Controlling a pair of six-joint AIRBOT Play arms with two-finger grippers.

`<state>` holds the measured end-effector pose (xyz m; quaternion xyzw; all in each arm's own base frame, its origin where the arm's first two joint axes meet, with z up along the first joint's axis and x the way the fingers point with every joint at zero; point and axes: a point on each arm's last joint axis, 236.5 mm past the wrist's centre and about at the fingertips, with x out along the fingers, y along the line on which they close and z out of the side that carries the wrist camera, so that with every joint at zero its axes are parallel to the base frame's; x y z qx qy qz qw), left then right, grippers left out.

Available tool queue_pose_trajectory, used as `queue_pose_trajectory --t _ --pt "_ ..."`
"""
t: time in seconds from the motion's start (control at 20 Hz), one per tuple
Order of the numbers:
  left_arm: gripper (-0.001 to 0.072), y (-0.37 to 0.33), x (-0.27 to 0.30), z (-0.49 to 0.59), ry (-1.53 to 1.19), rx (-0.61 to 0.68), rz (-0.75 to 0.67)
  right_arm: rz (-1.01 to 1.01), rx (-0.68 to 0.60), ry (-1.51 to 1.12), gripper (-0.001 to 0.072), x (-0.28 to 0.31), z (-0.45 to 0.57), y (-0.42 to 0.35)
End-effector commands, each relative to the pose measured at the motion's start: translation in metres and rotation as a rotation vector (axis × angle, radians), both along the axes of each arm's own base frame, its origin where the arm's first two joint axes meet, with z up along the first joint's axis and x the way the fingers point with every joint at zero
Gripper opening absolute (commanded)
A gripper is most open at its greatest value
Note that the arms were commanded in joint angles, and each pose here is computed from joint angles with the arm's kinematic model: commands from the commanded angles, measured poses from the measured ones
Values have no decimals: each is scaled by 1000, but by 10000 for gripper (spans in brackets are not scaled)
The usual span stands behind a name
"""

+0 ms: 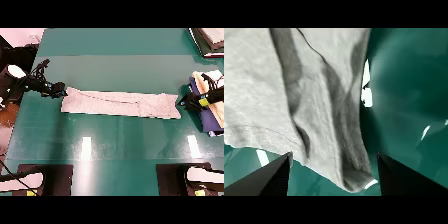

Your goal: Fold the shirts.

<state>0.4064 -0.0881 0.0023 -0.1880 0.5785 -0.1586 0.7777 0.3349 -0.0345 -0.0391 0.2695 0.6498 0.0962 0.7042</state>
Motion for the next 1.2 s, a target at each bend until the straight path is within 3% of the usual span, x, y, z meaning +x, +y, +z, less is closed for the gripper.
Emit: queue_pose_trajectory --t 0.0,0.3,0.5,0.55,0.6,0.75,0.9,1.15 --pt "21 -6 -8 2 28 -24 -24 -58 93 -79 605 1 -14 1" --pt "21 -18 -12 7 45 -75 -33 -1 220 -70 605 17 -28 26" --pt "21 -41 -17 7 38 -72 -88 105 238 -44 592 23 -34 57" --pt "21 -48 -17 7 31 -71 -103 123 237 -44 531 24 -34 63" --pt "21 -57 -17 8 18 -68 -117 129 228 -52 419 27 -35 65" --pt "20 -85 -17 9 -20 -65 -158 157 229 -71 25 27 -33 69" --pt "20 -128 -13 10 -72 -73 -171 168 284 -151 10 34 -4 80" --pt "20 -215 -10 -6 -92 -82 -330 140 277 -332 7 51 72 100"
